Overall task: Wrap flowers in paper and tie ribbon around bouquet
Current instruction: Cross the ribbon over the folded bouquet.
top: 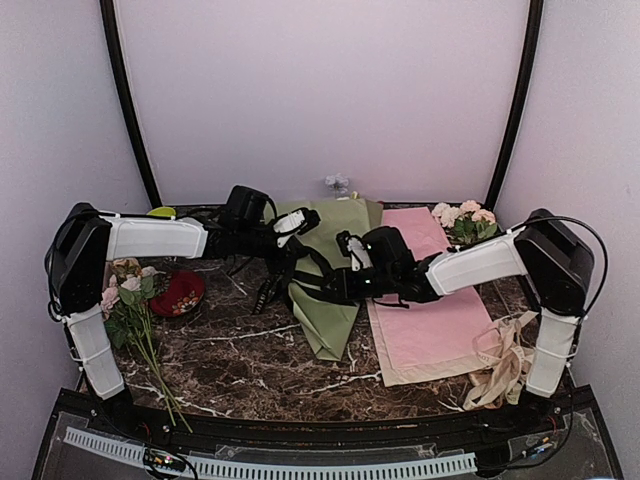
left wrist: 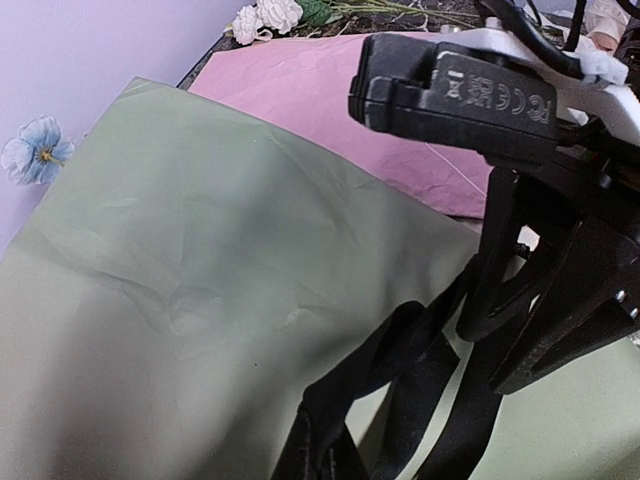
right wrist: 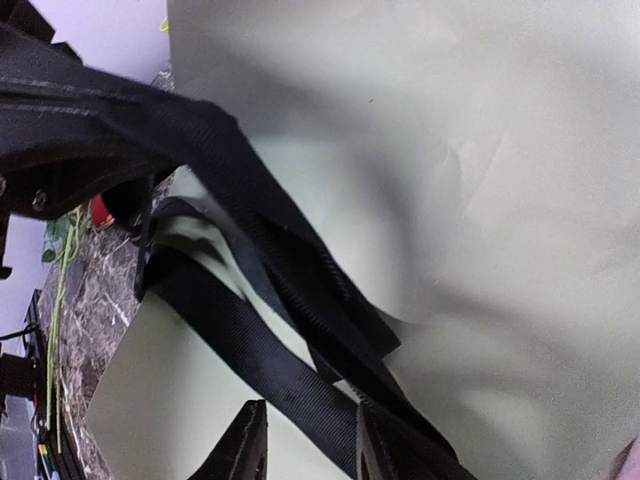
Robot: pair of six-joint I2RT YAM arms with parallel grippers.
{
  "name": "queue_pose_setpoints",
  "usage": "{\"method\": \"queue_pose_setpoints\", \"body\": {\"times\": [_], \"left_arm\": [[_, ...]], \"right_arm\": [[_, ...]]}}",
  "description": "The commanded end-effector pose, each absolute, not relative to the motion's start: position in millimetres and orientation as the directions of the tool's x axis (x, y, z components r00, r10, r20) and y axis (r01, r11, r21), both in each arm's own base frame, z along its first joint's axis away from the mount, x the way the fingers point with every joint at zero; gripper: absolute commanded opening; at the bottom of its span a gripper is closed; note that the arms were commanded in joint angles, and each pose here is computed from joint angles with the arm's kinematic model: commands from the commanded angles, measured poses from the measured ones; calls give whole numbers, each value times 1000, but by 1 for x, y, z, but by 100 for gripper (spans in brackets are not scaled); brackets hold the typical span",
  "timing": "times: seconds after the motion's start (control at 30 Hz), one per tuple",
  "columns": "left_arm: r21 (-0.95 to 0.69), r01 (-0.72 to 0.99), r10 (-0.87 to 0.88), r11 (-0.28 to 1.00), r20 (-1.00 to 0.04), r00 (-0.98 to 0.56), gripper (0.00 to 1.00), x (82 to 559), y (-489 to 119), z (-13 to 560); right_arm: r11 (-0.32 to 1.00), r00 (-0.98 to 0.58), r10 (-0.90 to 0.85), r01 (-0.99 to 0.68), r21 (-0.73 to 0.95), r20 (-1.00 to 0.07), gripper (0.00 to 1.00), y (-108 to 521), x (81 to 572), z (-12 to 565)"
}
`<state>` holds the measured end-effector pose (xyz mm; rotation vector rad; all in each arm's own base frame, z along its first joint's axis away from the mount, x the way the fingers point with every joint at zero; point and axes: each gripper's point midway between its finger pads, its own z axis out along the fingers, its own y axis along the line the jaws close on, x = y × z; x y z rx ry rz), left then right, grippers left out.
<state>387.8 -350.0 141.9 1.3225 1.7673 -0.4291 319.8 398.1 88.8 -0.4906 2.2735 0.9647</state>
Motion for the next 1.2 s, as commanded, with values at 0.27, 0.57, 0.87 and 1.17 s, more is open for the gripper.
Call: {"method": "queue_pose_setpoints", "body": {"times": [0.27,0.57,0.87,1.17], "left_arm": [[199,910,583,363,-811,-56,0,384,-351,145],[173,909,551,378,-831,-71,0,386,-355,149],[157,914,549,374,-832,-81,0,384,-356,145],[169,904,560,392,-824,-89,0,387,-353,142]], "right_arm": [[760,-697,-2,-467,453,-717,41,404,363,100],[782,-656,66,-434,447,-752,36,408,385,107],[782,-640,103,-422,460,-762,23,415,397,110],[764,-637,85,-452,461,-766,0,414,391,113]]}}
